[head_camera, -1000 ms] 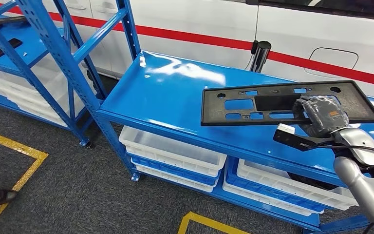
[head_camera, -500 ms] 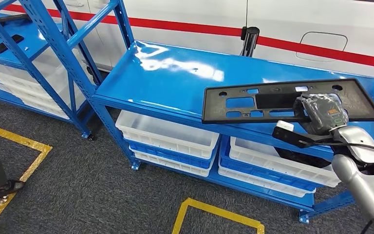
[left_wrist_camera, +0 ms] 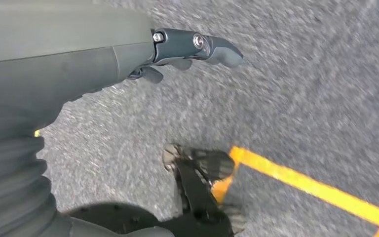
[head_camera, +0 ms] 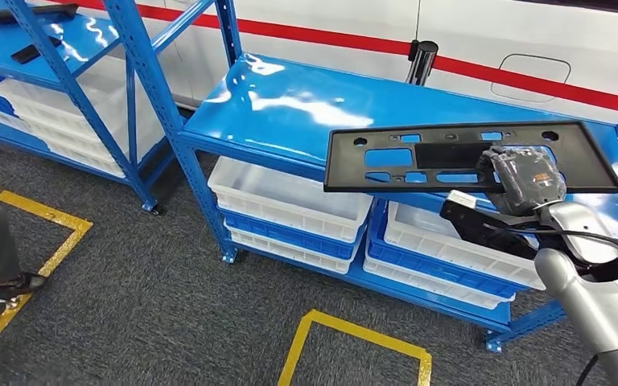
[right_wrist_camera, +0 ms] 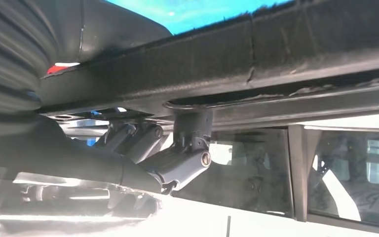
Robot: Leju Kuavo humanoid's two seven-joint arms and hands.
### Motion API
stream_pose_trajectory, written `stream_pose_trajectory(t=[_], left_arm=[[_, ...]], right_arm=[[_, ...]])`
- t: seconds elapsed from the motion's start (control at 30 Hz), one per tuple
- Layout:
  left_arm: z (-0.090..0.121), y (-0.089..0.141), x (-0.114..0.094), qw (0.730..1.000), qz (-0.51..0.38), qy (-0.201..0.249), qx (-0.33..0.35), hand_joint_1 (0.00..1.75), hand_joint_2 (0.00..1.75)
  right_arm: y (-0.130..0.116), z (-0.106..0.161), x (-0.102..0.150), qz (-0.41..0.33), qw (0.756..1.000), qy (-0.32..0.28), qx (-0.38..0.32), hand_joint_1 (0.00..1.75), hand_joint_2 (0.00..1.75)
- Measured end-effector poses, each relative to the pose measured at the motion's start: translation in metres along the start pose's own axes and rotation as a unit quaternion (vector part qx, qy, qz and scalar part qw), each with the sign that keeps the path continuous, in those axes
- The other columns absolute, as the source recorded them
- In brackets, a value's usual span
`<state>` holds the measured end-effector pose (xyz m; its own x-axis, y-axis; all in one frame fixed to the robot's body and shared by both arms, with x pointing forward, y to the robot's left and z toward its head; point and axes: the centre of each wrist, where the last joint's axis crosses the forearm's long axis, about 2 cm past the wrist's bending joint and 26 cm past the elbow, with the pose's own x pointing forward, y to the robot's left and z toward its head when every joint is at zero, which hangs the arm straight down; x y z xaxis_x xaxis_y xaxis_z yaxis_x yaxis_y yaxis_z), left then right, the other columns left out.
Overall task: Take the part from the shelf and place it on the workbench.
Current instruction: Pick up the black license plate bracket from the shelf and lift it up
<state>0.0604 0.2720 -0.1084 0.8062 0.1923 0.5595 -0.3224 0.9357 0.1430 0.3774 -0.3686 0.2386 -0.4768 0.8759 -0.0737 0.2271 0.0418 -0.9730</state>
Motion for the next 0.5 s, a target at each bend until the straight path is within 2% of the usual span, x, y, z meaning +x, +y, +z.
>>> stream_pose_trajectory(t=[0.5], left_arm=[[0.004,-0.002,-0.006,1.0,0.0,0.006,-0.001,0.0,1.75]], right_arm=[[0.014,0.0,0.01,-0.026,1.0,0.001,0.005,1.75,1.75]])
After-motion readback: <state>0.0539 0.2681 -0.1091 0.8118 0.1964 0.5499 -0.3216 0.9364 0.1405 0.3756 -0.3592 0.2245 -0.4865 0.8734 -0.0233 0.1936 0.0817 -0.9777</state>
